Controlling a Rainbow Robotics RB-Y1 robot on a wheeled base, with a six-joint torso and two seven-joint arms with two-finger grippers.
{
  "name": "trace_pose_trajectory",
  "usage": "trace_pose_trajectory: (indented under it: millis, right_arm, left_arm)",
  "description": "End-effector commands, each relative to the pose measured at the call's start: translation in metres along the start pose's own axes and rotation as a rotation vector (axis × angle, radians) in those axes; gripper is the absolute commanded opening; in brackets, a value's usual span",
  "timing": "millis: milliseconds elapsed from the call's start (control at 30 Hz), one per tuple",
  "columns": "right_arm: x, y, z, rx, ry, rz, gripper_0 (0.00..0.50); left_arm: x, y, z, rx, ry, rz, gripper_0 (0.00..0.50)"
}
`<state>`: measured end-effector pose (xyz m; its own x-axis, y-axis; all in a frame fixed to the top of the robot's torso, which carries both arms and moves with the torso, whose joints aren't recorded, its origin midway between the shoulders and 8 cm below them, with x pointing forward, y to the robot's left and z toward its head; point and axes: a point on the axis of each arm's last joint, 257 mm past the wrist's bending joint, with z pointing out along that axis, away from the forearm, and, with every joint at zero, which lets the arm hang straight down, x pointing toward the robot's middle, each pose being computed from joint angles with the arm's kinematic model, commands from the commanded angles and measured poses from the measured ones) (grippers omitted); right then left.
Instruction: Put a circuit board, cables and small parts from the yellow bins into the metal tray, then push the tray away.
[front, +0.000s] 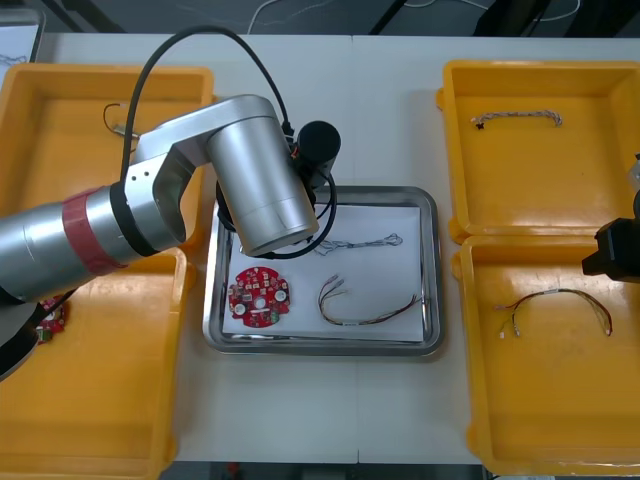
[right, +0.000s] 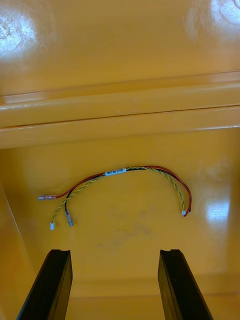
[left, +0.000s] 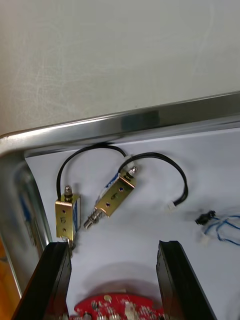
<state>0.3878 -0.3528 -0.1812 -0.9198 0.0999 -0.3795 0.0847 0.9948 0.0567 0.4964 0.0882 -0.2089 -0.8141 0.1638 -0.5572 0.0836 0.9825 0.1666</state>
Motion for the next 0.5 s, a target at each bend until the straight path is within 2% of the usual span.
trace_pose_trajectory:
  millis: [33, 333, 400, 433, 500]
  right_arm:
    - [-0.001, -0.014, -0.008, 0.028, -0.007, -0.024, 0.5]
    - [-0.017, 0.021, -0.02, -0.004, -0.043, -0.127, 0.5]
    - [-0.021, 0.035, -0.021, -0.01, -0.05, -0.176, 0.5]
    - [-0.022, 0.039, -0.022, -0.012, -0.053, -0.192, 0.5]
    - [-0.024, 0.057, -0.025, -0.018, -0.064, -0.253, 0.5]
  left_arm:
    - [-0.014, 0.003, -0.035, 0.047, -0.013, -0.062, 0.5]
    - [-0.028, 0.053, -0.078, 0.027, 0.028, -0.041, 0.5]
    - [-0.032, 0.065, -0.088, 0.04, 0.048, -0.05, 0.5]
    - [-0.034, 0.068, -0.091, 0.044, 0.046, -0.057, 0.5]
    - [-0.044, 0.077, -0.097, 0.076, 0.032, -0.078, 0.5]
